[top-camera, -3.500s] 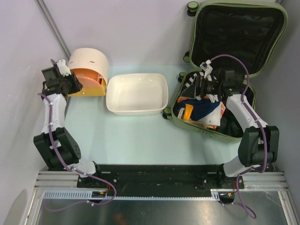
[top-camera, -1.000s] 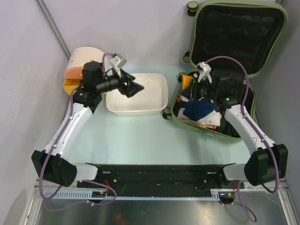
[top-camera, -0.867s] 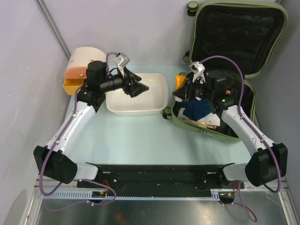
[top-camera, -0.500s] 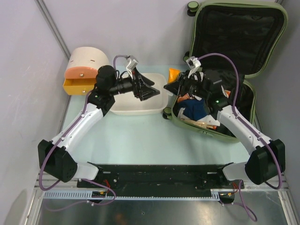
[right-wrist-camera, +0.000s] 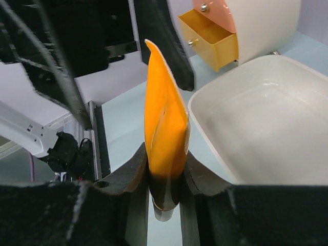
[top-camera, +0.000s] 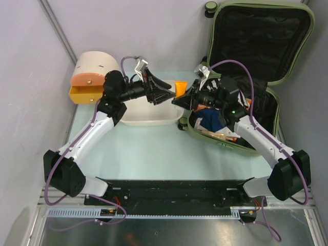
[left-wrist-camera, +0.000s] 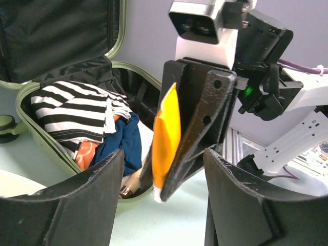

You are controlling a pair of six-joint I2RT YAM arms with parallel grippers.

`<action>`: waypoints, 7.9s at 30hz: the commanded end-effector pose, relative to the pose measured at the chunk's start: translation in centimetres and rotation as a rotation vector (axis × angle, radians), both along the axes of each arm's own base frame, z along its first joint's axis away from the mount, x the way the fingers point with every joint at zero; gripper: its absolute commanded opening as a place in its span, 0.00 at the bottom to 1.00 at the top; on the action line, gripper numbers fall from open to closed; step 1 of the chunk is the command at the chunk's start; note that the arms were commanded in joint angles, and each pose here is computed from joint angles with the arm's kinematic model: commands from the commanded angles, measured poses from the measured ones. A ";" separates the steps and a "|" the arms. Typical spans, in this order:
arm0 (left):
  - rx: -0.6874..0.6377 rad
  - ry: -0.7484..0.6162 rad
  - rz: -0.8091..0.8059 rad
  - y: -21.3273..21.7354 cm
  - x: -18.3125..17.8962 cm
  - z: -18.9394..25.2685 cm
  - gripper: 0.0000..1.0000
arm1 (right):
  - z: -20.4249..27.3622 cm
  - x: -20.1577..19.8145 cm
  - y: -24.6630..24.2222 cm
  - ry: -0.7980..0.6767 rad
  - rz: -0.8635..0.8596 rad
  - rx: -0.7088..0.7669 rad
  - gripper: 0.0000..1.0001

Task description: Open, take out, and arrange the luggage

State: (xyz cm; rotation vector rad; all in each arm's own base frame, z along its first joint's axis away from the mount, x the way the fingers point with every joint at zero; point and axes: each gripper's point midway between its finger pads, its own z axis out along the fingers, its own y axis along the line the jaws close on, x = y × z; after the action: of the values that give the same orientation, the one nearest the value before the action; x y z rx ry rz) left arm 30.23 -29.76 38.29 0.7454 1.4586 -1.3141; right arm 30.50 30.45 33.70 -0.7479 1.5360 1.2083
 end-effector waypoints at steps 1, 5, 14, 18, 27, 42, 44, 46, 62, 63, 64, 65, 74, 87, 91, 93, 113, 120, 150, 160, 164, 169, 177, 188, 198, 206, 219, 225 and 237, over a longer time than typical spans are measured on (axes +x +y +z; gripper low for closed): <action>-0.045 -0.034 -0.041 -0.8 -0.6 2.3 0.67 | 2.5 -1.7 1.2 -0.137 0.105 0.038 0.06; -0.049 -0.018 -0.055 -1.3 -0.6 2.2 0.61 | 2.7 -2.7 2.0 -0.151 0.149 0.049 0.06; -0.052 -0.040 -0.035 0.2 -1.1 2.7 0.00 | 2.0 -1.8 1.6 -0.140 0.100 0.019 0.39; 0.099 0.007 0.143 5.6 2.2 -0.2 0.00 | 0.9 0.7 -1.2 -0.091 -0.021 -0.030 0.79; 1.039 -0.555 0.534 21.7 8.7 -4.3 0.00 | -1.3 3.4 -6.4 -0.050 -0.152 -0.124 0.90; 1.482 -0.762 0.431 33.2 15.9 -6.7 0.04 | -2.9 3.4 -6.8 -0.015 -0.150 -0.166 0.90; 1.504 -0.758 0.383 33.9 16.5 -8.2 0.04 | -3.0 3.5 -6.9 -0.014 -0.156 -0.169 0.90; 1.517 -0.754 0.358 34.2 16.8 -8.9 0.04 | -3.0 3.5 -6.9 -0.017 -0.155 -0.172 0.90; 1.515 -0.669 0.304 36.6 18.4 -12.3 0.58 | -3.5 3.6 -7.2 -0.014 -0.158 -0.188 0.90; 1.505 -0.676 0.316 36.5 18.3 -11.7 0.63 | -3.5 3.7 -7.2 -0.016 -0.161 -0.190 0.90; 1.492 -0.678 0.330 36.3 18.0 -11.1 0.67 | -3.5 3.6 -7.2 -0.015 -0.159 -0.191 0.90; 1.485 -0.680 0.339 36.1 17.8 -10.8 0.67 | -3.5 3.7 -7.3 -0.016 -0.162 -0.192 0.90; 1.113 -0.275 0.670 36.9 13.8 -8.8 0.42 | -7.7 4.7 -11.9 0.048 -0.270 -0.360 0.90; 0.665 0.363 1.028 40.4 13.9 -17.5 0.17 | -16.4 2.0 -18.6 0.333 -0.391 -0.703 0.77; 0.598 0.388 1.027 40.6 16.7 -18.8 0.16 | -17.9 1.2 -19.4 0.357 -0.379 -0.764 0.52; 0.589 0.388 1.028 40.7 17.8 -19.2 0.17 | -18.9 0.2 -19.7 0.379 -0.350 -0.798 0.46; 0.588 0.217 0.944 37.9 20.0 -15.3 0.44 | -29.6 -0.3 -19.9 0.425 -0.156 -0.964 0.86; 0.566 0.132 0.940 36.8 17.9 -11.5 0.44 | -34.3 2.4 -21.3 0.435 -0.223 -1.023 0.58; 0.581 -0.223 0.296 14.8 8.4 -10.4 0.57 | -19.0 4.4 -22.3 0.279 -0.262 -0.582 0.00; 0.499 -0.582 -0.290 -1.1 0.3 -12.5 0.55 | -19.2 1.8 -20.3 0.186 -0.074 -0.599 0.00; 0.471 -0.740 -0.442 -6.8 -0.9 -13.5 0.52 | -19.2 1.8 -19.4 0.113 -0.024 -0.622 0.00; 0.451 -0.925 -0.551 -12.1 -1.7 -14.7 0.44 | -19.3 1.7 -18.2 0.031 0.033 -0.652 0.00; 0.524 -0.986 -0.586 -15.6 -0.4 -18.7 0.47 | -19.0 1.7 -17.9 -0.016 0.054 -0.663 0.00; 0.650 -0.960 -0.551 -16.4 2.1 -22.4 0.49 | -18.2 1.2 -17.5 -0.053 0.075 -0.648 0.00; 0.632 -0.951 -0.523 -17.2 2.9 -21.2 0.13 | -17.7 1.1 -18.0 -0.050 0.058 -0.644 0.21; 0.558 -0.986 -0.500 -16.0 0.9 -16.1 0.01 | -13.8 -0.2 -20.7 -0.107 -0.054 -0.653 0.76; 0.533 -1.194 -0.487 -13.5 -1.7 -11.9 0.02 | -13.8 -1.2 -16.6 -0.107 0.055 -0.648 0.61; 0.574 -1.205 -0.473 -12.6 -2.0 -12.2 0.13 | -13.2 -1.1 -15.4 -0.098 0.083 -0.611 0.07; 0.537 -0.133 0.308 7.9 8.7 -9.7 0.64 | -11.7 2.0 -16.0 -0.023 -0.092 -0.546 0.00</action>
State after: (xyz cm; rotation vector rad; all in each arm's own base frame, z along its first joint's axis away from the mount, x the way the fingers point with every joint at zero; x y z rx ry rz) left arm 35.61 -31.80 26.34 1.5260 1.3121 -0.5683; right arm 29.81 14.24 18.95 -1.1371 1.9327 0.7383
